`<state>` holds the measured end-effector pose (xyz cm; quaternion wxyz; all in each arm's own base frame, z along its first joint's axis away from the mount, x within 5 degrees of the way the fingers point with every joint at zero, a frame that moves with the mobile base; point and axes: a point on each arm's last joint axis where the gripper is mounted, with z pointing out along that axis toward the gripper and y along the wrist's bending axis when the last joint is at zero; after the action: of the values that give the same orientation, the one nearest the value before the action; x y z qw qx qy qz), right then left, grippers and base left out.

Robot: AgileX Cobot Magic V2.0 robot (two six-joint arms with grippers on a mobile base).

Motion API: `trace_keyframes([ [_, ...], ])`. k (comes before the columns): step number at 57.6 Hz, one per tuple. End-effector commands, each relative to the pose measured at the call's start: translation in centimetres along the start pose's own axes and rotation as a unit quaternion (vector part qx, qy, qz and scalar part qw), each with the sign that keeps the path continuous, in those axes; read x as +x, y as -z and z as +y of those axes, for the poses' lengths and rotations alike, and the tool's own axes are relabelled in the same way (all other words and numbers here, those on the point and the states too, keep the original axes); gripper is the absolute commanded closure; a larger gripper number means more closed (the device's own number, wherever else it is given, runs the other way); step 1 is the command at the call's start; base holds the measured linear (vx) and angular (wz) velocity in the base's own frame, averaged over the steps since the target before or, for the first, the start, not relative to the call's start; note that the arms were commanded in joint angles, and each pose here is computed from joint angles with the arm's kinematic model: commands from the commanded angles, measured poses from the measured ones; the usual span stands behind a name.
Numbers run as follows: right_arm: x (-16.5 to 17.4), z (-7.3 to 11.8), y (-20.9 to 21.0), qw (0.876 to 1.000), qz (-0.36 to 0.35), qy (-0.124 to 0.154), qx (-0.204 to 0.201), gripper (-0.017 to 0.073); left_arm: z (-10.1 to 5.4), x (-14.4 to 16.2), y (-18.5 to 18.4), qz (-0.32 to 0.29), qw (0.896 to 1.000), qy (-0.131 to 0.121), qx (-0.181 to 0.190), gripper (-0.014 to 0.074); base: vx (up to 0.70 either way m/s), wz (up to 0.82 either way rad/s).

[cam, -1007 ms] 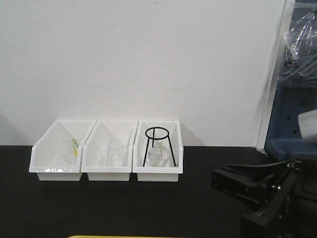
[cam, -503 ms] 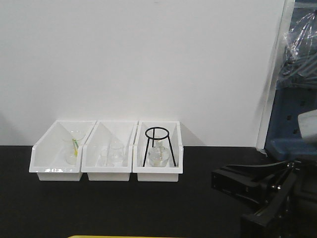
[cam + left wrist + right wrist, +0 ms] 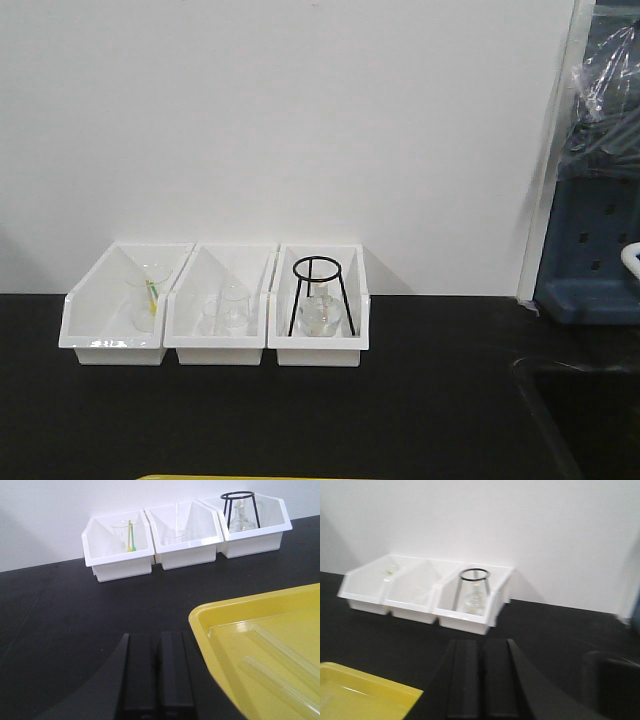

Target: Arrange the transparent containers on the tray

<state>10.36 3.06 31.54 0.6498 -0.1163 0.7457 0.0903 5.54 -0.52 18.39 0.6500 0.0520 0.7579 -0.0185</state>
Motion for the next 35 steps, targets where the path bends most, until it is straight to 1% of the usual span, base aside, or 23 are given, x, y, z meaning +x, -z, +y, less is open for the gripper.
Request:
trace_keyframes([
  [1,1.1,-1.0,1.5,0.996,-0.042,0.043,0.062,0.0572,0.0,0.1,-0.1,-0.037,0.999,0.004,-0.002,0.0602,0.0,0.0],
  [4,2.9,-1.4,2.2,0.994,-0.038,0.053,0.091,0.0572,0.0,0.1,-0.1,-0.037,0.999,0.004,-0.002,0.0602,0.0,0.0],
  [9,5.8,-1.6,3.0,0.991,-0.033,0.039,0.126,0.0572,0.0,0.1,-0.1,-0.037,0.999,0.004,-0.002,0.0602,0.0,0.0],
  [13,7.6,-1.7,3.5,0.988,-0.038,0.027,0.146,0.0572,0.0,0.1,-0.1,-0.037,0.999,0.004,-0.002,0.0602,0.0,0.0],
  [17,9.4,-1.7,3.9,0.986,-0.041,0.024,0.161,0.0572,0.0,0.1,-0.1,-0.037,0.999,0.004,-0.002,0.0602,0.0,0.0],
  [23,11.4,-1.5,4.2,0.984,-0.054,0.021,0.166,0.0572,0.0,0.1,-0.1,-0.037,0.999,0.004,-0.002,0.0602,0.0,0.0],
  [27,12.5,-1.6,3.8,0.985,-0.048,0.017,0.164,0.0572,0.0,0.1,-0.1,-0.037,0.999,0.004,-0.002,0.0602,0.0,0.0],
  [35,13.2,-1.6,3.6,0.986,-0.03,0.013,0.163,0.0572,0.0,0.1,-0.1,-0.037,0.999,0.004,-0.002,0.0602,0.0,0.0],
])
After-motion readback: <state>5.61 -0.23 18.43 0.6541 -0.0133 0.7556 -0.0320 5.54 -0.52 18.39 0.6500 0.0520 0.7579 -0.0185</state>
